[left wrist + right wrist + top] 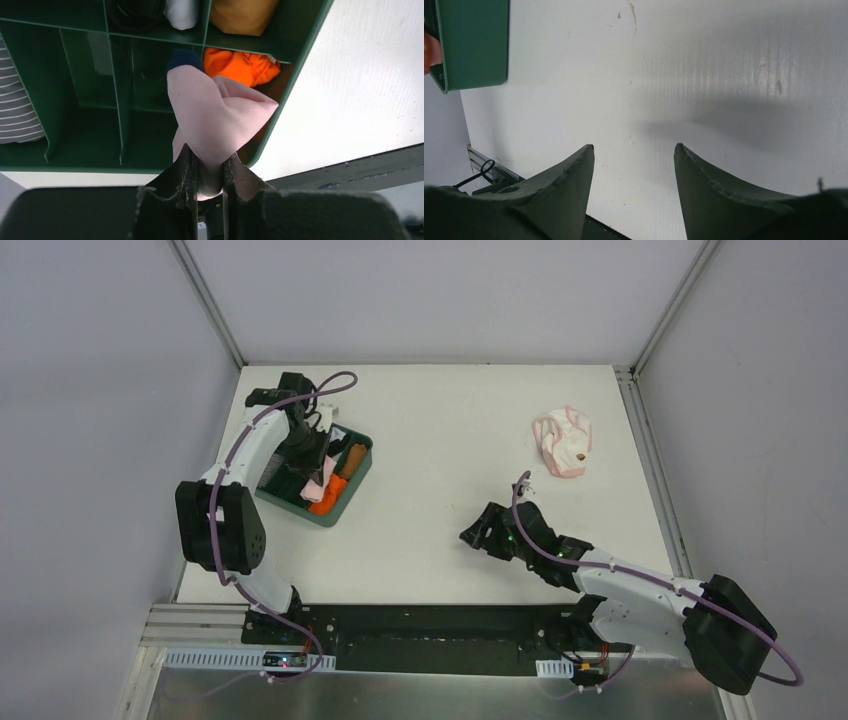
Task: Roll the underwear
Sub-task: Place the underwear in the storage box.
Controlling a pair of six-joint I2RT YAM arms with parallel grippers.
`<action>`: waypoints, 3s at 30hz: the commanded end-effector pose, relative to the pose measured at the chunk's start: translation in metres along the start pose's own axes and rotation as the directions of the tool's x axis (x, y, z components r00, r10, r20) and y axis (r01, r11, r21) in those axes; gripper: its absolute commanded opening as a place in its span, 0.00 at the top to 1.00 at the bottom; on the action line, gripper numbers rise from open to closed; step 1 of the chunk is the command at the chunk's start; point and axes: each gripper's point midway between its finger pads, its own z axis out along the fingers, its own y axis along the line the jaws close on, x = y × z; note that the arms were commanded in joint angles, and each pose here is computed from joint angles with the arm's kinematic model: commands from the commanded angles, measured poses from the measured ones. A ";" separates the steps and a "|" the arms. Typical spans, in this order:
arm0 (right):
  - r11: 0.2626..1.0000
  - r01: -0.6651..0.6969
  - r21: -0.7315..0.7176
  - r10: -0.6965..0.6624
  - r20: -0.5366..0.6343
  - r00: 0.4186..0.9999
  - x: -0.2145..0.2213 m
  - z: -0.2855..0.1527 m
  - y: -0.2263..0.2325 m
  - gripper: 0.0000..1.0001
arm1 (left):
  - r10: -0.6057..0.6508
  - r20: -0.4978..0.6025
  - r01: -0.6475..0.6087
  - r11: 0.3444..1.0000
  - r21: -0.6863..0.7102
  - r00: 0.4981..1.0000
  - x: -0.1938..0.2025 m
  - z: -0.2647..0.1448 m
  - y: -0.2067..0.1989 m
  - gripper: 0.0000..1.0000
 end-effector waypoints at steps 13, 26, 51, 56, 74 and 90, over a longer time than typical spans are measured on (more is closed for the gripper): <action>1.000 -0.005 0.018 0.005 -0.013 1.000 -0.006 0.003 -0.002 0.38 | 0.005 -0.095 -0.019 0.989 -0.149 0.995 -0.004 0.022 0.037 1.00; 1.000 -0.012 0.027 0.013 -0.031 0.999 -0.005 0.006 -0.005 0.38 | -0.018 -0.124 -0.025 0.940 -0.340 0.992 0.000 0.034 0.073 1.00; 0.999 -0.037 0.033 0.038 -0.029 0.999 -0.003 0.007 -0.012 0.39 | -0.072 -0.193 -0.022 0.895 -0.446 0.978 0.020 0.069 0.077 1.00; 0.999 -0.041 0.023 0.042 -0.033 0.999 -0.003 0.006 -0.010 0.39 | -0.107 -0.149 0.022 0.877 -0.481 0.983 0.015 0.058 0.079 1.00; 0.998 -0.062 0.004 0.062 -0.006 0.998 -0.002 -0.007 -0.017 0.39 | -0.187 -0.109 0.119 0.884 -0.452 0.976 0.006 0.024 0.065 0.57; 0.988 -0.056 0.145 0.012 0.286 0.958 -0.112 -0.063 -0.009 0.17 | -0.230 0.266 0.296 0.924 -0.241 0.936 -0.045 -0.110 -0.004 0.49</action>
